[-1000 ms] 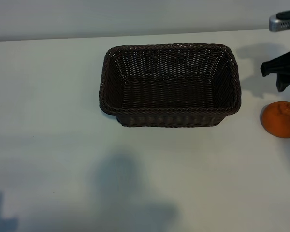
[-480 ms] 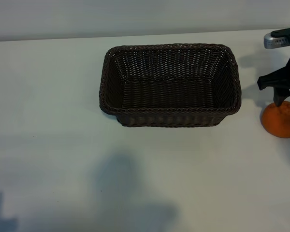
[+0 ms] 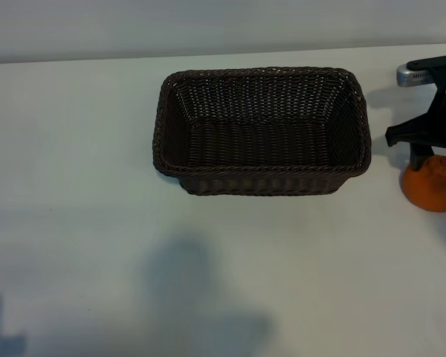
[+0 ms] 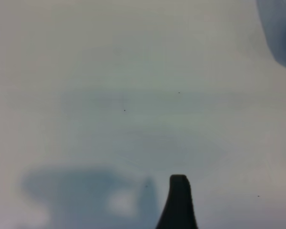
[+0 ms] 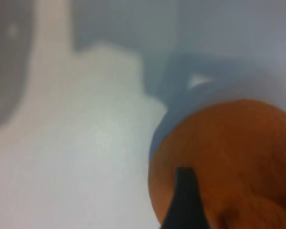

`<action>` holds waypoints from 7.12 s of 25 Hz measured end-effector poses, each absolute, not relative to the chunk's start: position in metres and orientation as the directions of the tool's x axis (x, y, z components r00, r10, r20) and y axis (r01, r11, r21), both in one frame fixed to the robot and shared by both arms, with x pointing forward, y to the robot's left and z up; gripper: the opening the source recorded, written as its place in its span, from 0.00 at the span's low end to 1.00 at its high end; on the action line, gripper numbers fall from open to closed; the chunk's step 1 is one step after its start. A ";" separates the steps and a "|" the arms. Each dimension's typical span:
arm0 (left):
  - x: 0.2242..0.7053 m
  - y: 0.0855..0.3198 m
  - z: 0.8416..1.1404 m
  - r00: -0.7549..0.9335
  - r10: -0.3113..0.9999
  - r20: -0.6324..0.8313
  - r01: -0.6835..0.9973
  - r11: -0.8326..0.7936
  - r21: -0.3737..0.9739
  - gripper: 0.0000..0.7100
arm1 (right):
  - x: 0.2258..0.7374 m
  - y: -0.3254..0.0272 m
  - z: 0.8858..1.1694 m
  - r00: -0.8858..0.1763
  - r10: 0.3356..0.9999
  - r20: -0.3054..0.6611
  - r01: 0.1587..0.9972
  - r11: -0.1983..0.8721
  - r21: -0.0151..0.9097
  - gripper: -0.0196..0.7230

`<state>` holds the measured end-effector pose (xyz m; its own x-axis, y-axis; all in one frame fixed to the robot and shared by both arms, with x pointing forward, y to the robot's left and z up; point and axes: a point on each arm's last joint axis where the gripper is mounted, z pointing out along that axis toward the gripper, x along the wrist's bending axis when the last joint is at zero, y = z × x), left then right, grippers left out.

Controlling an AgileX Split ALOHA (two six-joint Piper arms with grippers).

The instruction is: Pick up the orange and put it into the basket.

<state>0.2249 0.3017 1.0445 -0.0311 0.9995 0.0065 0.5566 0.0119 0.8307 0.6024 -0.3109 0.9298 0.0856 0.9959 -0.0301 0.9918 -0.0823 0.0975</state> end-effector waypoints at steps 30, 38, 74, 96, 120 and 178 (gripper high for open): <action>0.225 0.302 1.044 -0.035 0.999 0.012 0.557 0.009 0.831 0.84 | 0.589 -0.314 1.044 0.109 0.993 -0.051 0.957 -0.091 0.276 0.12; 0.225 0.302 1.044 -0.035 0.999 0.012 0.557 0.009 0.831 0.84 | 0.603 -0.308 1.085 0.085 0.996 0.021 0.939 -0.087 0.333 0.12; 0.225 0.302 1.044 -0.035 0.999 0.012 0.557 0.009 0.831 0.84 | 0.669 -0.112 1.002 -0.333 0.937 0.107 0.929 0.306 0.209 0.13; 0.225 0.302 1.044 -0.035 0.999 0.012 0.557 0.009 0.831 0.84 | 0.681 -0.108 0.988 -0.318 0.943 0.100 0.934 0.294 0.202 0.65; 0.225 0.302 1.044 -0.035 0.999 0.012 0.557 0.009 0.831 0.84 | 0.711 -0.350 1.057 0.144 0.989 0.035 0.915 -0.147 0.377 0.65; 0.225 0.302 1.044 -0.035 0.999 0.012 0.557 0.009 0.831 0.84 | 0.191 -0.299 1.155 0.237 0.969 -0.076 0.294 0.003 0.956 0.63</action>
